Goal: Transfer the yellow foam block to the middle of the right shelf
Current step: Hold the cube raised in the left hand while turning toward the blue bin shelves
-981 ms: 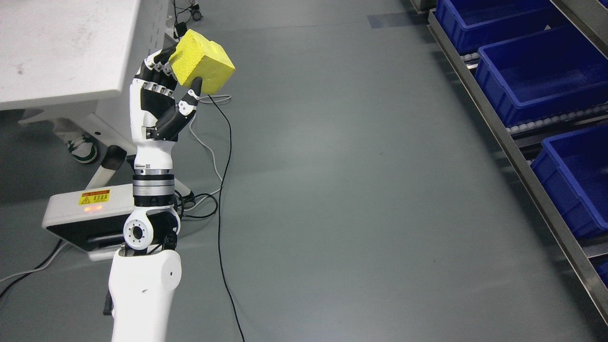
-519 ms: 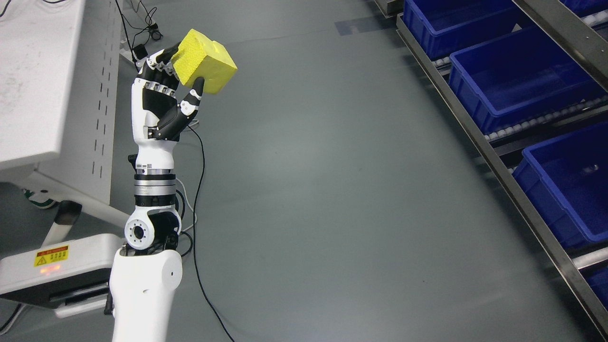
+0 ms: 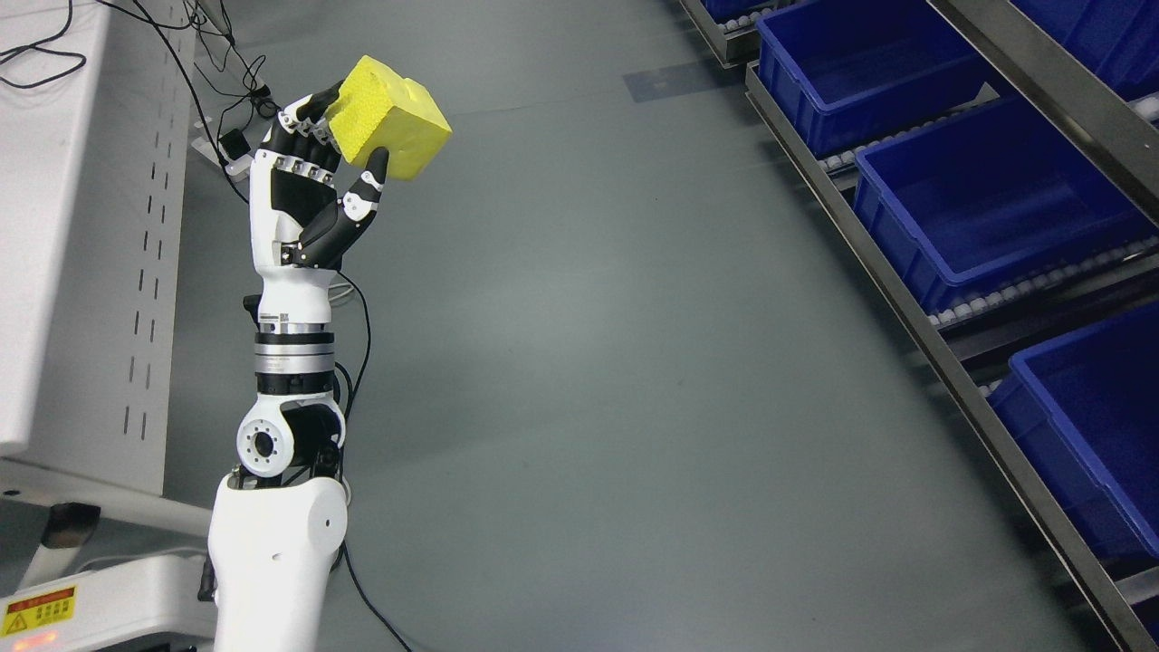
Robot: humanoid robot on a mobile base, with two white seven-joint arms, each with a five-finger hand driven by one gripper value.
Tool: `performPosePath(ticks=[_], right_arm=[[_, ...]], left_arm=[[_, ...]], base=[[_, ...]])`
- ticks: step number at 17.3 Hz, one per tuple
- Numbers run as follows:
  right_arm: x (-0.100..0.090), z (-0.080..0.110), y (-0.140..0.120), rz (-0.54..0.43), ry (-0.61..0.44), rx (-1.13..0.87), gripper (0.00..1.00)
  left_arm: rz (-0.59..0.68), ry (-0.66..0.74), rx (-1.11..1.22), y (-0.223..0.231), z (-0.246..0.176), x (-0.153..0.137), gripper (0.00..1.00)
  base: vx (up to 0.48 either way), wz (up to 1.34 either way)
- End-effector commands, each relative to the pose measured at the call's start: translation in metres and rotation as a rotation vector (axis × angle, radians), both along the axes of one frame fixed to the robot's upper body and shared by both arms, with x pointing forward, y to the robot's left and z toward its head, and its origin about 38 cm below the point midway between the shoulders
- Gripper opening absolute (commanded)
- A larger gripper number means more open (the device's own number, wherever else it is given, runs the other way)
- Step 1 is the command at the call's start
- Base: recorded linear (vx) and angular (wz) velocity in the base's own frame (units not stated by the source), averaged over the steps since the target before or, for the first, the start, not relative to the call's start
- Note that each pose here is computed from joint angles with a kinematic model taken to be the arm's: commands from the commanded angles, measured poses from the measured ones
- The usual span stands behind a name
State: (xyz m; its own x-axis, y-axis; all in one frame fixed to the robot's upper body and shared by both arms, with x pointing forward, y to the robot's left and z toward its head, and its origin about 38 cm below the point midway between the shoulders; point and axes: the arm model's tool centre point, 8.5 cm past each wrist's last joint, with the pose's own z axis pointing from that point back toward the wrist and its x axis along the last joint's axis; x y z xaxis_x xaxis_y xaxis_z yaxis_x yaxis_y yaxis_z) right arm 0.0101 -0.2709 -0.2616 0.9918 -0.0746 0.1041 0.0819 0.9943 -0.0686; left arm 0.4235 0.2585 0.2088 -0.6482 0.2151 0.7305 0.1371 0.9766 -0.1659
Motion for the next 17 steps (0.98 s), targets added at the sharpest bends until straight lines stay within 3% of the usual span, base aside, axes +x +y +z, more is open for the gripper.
performPosePath(ticks=[1, 17], right_arm=[[0.0080, 0.0011, -0.0118, -0.003, -0.020, -0.019, 1.00], [0.0080, 0.0011, -0.0118, -0.003, -0.020, -0.019, 1.00]], left_arm=[[0.001, -0.001, 0.018, 0.0036, 0.0004, -0.0013, 0.34], [0.003, -0.006, 0.016, 0.0036, 0.0027, -0.0010, 0.34]], base=[[0.301, 0.00], [0.323, 0.00]])
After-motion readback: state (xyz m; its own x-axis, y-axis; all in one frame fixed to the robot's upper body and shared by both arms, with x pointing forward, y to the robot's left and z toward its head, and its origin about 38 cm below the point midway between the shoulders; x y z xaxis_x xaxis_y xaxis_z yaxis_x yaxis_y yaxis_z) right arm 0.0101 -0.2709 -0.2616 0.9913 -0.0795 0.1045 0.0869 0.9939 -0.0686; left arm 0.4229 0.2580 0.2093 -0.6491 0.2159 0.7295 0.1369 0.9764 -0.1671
